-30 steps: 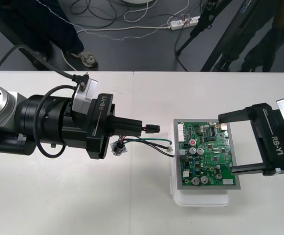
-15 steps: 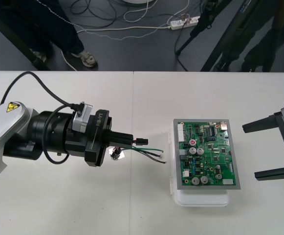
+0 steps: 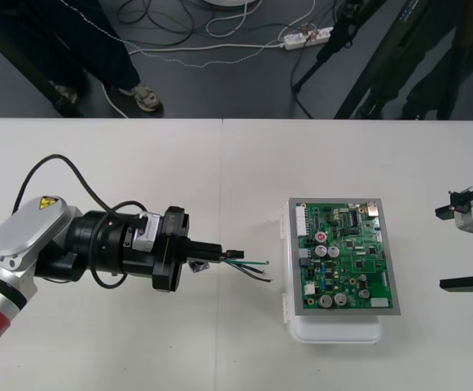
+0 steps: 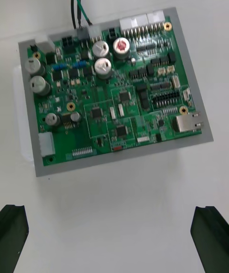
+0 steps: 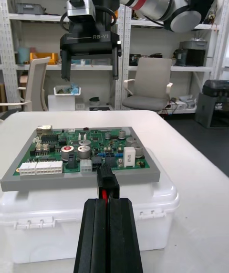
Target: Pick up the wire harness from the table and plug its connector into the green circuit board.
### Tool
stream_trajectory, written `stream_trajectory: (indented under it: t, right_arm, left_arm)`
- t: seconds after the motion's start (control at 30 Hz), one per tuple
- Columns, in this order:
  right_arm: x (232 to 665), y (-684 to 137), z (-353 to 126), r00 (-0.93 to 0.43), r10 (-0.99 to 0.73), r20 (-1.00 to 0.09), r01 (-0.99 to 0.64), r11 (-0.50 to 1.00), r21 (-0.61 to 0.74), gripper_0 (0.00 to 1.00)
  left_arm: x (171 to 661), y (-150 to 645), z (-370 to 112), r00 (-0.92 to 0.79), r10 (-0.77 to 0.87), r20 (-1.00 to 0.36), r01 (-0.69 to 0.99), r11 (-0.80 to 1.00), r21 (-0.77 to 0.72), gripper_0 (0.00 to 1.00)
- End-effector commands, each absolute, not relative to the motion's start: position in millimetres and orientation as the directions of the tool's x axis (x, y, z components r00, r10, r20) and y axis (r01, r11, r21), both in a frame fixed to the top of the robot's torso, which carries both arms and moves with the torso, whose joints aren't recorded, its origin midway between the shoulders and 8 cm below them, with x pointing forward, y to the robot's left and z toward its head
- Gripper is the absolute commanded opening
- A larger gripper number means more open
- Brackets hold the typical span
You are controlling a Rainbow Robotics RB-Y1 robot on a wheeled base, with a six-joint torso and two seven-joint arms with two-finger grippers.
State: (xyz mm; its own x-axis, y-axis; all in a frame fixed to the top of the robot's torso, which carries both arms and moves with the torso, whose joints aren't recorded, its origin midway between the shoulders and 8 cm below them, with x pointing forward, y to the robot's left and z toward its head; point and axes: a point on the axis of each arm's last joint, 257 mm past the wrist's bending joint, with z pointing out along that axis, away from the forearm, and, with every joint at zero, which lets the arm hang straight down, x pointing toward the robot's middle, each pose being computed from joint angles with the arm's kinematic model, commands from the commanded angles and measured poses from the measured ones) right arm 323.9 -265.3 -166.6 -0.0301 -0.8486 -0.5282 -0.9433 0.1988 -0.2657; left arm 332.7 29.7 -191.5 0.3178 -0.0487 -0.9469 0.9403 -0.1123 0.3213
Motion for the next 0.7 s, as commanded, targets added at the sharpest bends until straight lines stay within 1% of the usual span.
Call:
stream_trajectory:
  t: [0.03, 0.13, 0.27, 0.3, 0.43, 0.7]
  right_arm:
    - [315.4, -287.4, -181.7, -0.082, -0.897, -0.434, -0.946, 0.207, -0.25, 1.0]
    - [315.5, -294.6, -190.6, -0.091, -0.915, -0.394, -0.946, 0.203, -0.252, 1.0]
    - [318.6, -299.1, -192.1, -0.084, -0.93, -0.358, -0.941, 0.193, -0.28, 1.0]
    - [320.8, -301.4, -191.6, -0.073, -0.94, -0.333, -0.936, 0.18, -0.303, 1.0]
    - [323.9, -305.3, -194.9, -0.059, -0.958, -0.28, -0.929, 0.156, -0.336, 1.0]
    - [333.0, -305.7, -206.7, -0.027, -0.978, -0.206, -0.928, 0.101, -0.358, 1.0]
  left_arm:
    - [316.7, 15.3, -199.5, 0.314, -0.099, -0.944, 0.93, -0.167, 0.327, 0.0]
    - [321.3, 9.8, -212.8, 0.335, -0.1, -0.937, 0.925, -0.153, 0.347, 0.0]
    - [322.9, 4.9, -222.7, 0.35, -0.103, -0.931, 0.919, -0.156, 0.362, 0.0]
    - [324.3, 3.8, -229.6, 0.355, -0.097, -0.93, 0.917, -0.156, 0.366, 0.0]
    - [328.0, -1.3, -238.5, 0.382, -0.093, -0.92, 0.907, -0.152, 0.392, 0.0]
    - [336.8, -15.9, -245.0, 0.399, -0.104, -0.911, 0.9, -0.147, 0.411, 0.0]
